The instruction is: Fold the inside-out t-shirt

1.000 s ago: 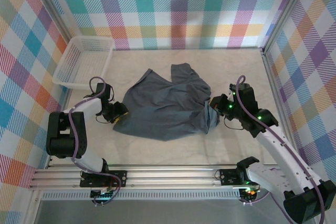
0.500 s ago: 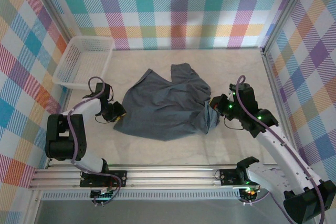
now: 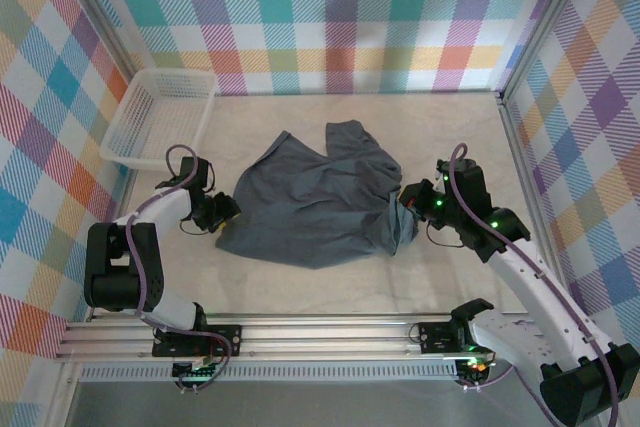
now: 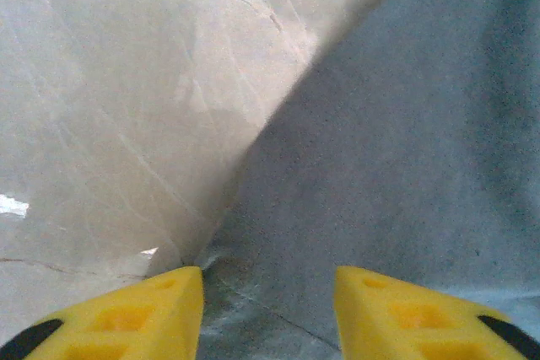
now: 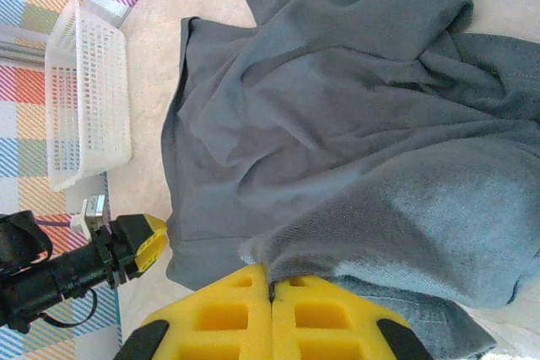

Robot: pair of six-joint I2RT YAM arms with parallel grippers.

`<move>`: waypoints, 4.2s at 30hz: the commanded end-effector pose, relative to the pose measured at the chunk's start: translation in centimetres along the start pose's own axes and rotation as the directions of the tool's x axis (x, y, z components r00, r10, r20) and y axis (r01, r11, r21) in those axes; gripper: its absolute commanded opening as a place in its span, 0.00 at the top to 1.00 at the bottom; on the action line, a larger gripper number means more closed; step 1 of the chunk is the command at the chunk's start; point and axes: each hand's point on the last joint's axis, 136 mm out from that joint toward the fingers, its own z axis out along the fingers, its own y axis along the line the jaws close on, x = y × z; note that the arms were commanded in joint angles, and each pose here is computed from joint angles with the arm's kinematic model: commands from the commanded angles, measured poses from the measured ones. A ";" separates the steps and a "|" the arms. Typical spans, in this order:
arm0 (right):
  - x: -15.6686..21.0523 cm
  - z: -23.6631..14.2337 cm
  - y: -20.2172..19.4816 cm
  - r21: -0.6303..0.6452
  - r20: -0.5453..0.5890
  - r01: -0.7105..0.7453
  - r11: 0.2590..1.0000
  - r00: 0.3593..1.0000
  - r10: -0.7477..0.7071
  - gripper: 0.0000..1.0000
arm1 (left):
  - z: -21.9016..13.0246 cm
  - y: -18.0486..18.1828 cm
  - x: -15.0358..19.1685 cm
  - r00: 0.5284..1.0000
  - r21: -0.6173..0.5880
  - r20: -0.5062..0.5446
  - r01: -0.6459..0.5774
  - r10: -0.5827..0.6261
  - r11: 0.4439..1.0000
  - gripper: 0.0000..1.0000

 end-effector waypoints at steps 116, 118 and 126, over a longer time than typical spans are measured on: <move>-16.3 -4.4 21.4 -0.287 0.130 0.325 0.901 0.945 -0.300 0.52 | -21.8 -25.6 -8.0 0.842 0.363 0.489 -0.433 0.227 0.825 0.42; -11.3 -4.0 17.7 -0.239 0.089 0.318 0.917 0.948 -0.305 0.51 | -20.9 -24.1 -4.1 0.835 0.349 0.493 -0.447 0.245 0.823 0.42; 0.1 -3.7 -10.3 0.380 0.125 -0.122 0.917 0.989 0.080 0.51 | -7.8 -15.6 3.2 0.902 0.136 0.265 -0.385 0.341 0.913 0.45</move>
